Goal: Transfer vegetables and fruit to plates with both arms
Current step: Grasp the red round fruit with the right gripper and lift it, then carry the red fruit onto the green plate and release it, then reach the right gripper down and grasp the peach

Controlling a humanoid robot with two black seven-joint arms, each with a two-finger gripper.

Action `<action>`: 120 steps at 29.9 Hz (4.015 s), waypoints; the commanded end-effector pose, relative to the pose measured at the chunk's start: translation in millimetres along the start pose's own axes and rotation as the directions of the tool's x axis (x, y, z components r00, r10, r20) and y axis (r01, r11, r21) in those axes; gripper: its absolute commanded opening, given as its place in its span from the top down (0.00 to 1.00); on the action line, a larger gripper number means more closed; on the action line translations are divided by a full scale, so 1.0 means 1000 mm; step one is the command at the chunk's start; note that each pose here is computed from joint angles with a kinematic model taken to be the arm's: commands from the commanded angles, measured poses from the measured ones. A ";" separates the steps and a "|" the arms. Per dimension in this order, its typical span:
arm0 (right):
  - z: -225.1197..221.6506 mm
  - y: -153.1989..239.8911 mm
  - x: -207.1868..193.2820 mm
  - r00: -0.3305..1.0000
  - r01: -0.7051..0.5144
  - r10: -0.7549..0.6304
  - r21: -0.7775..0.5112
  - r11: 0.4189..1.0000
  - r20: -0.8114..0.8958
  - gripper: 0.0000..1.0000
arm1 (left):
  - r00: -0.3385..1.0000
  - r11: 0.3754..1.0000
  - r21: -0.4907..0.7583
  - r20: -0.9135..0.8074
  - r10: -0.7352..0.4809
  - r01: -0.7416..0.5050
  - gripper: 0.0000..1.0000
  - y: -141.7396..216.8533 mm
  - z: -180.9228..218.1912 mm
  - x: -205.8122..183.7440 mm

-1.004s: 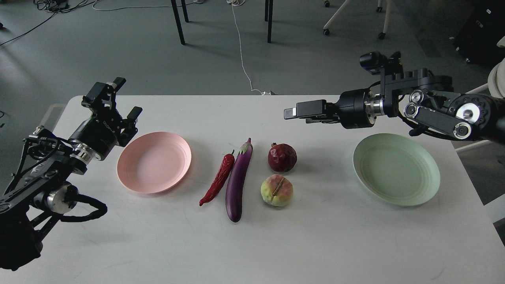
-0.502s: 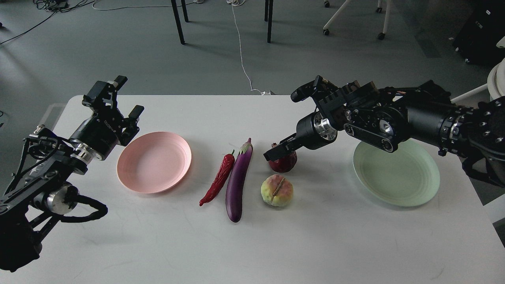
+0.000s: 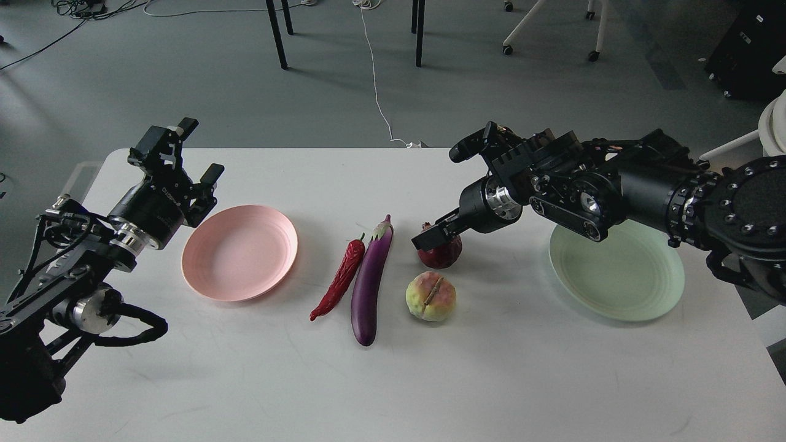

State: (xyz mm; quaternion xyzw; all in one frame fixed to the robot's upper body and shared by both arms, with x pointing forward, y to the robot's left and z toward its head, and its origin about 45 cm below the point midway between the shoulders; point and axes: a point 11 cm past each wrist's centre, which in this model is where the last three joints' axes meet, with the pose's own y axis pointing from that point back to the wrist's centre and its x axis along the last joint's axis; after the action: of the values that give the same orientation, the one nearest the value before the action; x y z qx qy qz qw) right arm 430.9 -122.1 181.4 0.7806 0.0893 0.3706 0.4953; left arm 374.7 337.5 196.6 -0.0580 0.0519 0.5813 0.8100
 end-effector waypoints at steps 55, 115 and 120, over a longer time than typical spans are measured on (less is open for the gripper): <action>0.180 0.183 -0.150 0.962 -0.063 0.153 -0.363 0.930 0.225 0.57 | 0.999 0.999 -0.003 -0.001 -0.046 0.046 0.02 -0.002 0.003 -0.013; -0.058 -0.006 -0.036 0.946 0.117 -0.076 0.114 0.987 -0.316 0.05 | 0.999 0.999 -0.005 0.012 -0.033 0.033 0.02 0.000 0.006 -0.007; -0.068 -0.014 -0.035 0.939 0.129 -0.080 0.124 0.984 -0.335 0.06 | 0.999 0.999 -0.007 0.014 -0.033 0.033 0.02 0.001 0.006 -0.007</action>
State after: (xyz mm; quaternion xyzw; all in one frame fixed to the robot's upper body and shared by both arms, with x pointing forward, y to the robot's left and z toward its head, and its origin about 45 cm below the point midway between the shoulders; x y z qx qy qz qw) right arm 364.6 -89.7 170.3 0.7373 0.2348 0.4591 0.4364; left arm 372.0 331.9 203.5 -0.0577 0.0443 0.5683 0.8196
